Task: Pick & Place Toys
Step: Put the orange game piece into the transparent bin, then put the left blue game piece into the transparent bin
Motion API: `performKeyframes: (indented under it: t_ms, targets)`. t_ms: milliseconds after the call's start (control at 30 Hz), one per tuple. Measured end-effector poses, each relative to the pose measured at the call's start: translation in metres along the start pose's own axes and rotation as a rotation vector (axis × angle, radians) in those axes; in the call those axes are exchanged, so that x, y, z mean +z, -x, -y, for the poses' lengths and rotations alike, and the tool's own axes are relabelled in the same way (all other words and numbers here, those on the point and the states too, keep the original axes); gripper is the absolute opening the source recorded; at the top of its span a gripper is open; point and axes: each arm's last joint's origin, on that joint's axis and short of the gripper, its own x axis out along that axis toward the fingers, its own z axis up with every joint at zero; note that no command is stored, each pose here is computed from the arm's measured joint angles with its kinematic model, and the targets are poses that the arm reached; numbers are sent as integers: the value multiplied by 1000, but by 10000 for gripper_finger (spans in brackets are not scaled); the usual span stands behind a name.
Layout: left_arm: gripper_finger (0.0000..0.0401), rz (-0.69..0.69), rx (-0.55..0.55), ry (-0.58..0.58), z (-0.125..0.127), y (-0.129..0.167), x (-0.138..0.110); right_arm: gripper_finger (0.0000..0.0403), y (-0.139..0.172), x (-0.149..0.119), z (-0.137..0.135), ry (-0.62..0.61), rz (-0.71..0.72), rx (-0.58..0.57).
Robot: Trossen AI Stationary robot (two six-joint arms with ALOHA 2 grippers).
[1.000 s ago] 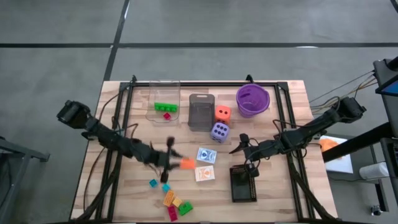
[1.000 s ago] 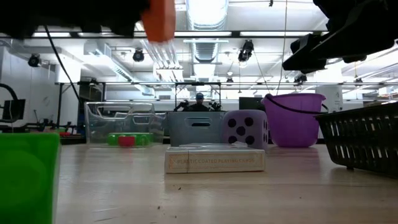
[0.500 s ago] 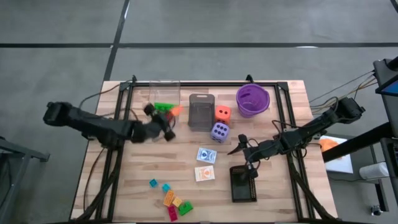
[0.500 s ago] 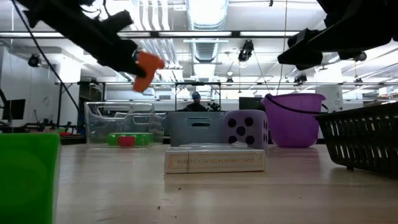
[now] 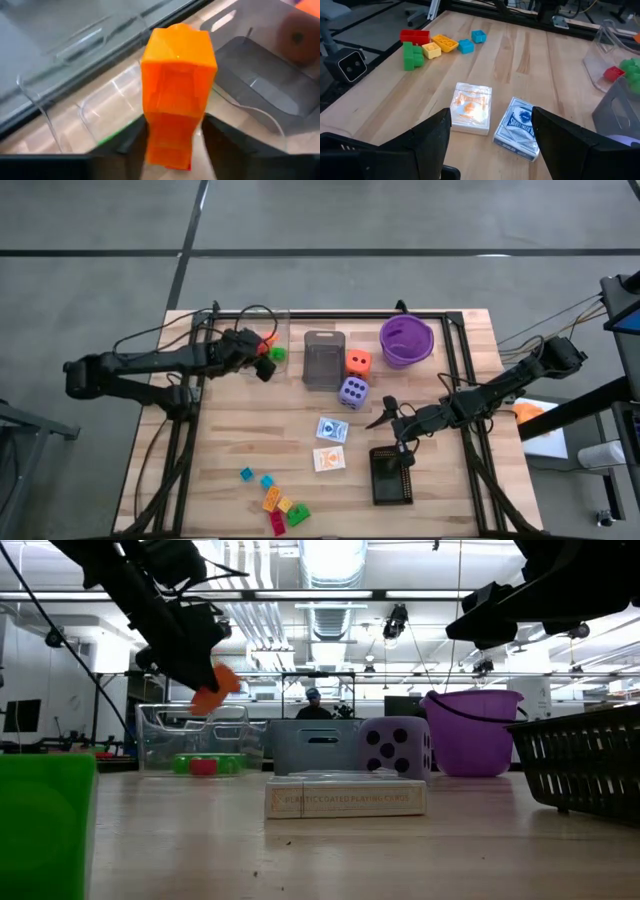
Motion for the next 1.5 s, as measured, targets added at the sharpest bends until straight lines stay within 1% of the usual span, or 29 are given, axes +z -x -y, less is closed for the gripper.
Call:
performKeyframes:
  t_ms: [133,233,300,367,433,500,633,733,867,1000,1067,1167,1267,1400,1500]
  targets:
    - [304,-19,-28,10,-2,0,1,275,0,0,0,0,0,6]
    - [360,-15,-29,45,-2,1,3,275,0,0,0,1,0,6]
    - [386,-22,-65,55,0,2,5,275,0,0,0,1,0,6]
    - [394,-29,-122,54,2,4,9,275,0,0,0,2,0,6]
    - [388,-32,-186,40,5,8,12,275,0,0,0,2,0,6]
    - [374,-27,-263,-10,10,14,16,275,0,0,0,2,0,6]
    - [344,-46,-493,-169,27,29,15,275,0,0,0,1,-1,6]
    - [327,-69,-648,-265,44,42,7,275,0,0,0,2,-3,6]
    - [314,-106,-759,-371,67,58,-12,275,0,0,0,0,-3,6]
    - [313,-159,-836,-509,85,80,-37,275,0,0,0,-18,-4,15]
    - [313,-203,-853,-546,90,90,-49,275,0,-1,0,-26,-6,17]
    - [313,-270,-868,-524,96,102,-62,275,0,-1,0,-38,-15,19]
    - [313,-356,-848,-408,100,107,-73,275,0,-2,0,-46,-19,19]
    - [313,-487,-768,-273,106,105,-94,275,0,-2,-1,-52,-23,19]
    - [313,-583,-692,-209,114,101,-112,275,0,-3,-1,-58,-29,18]
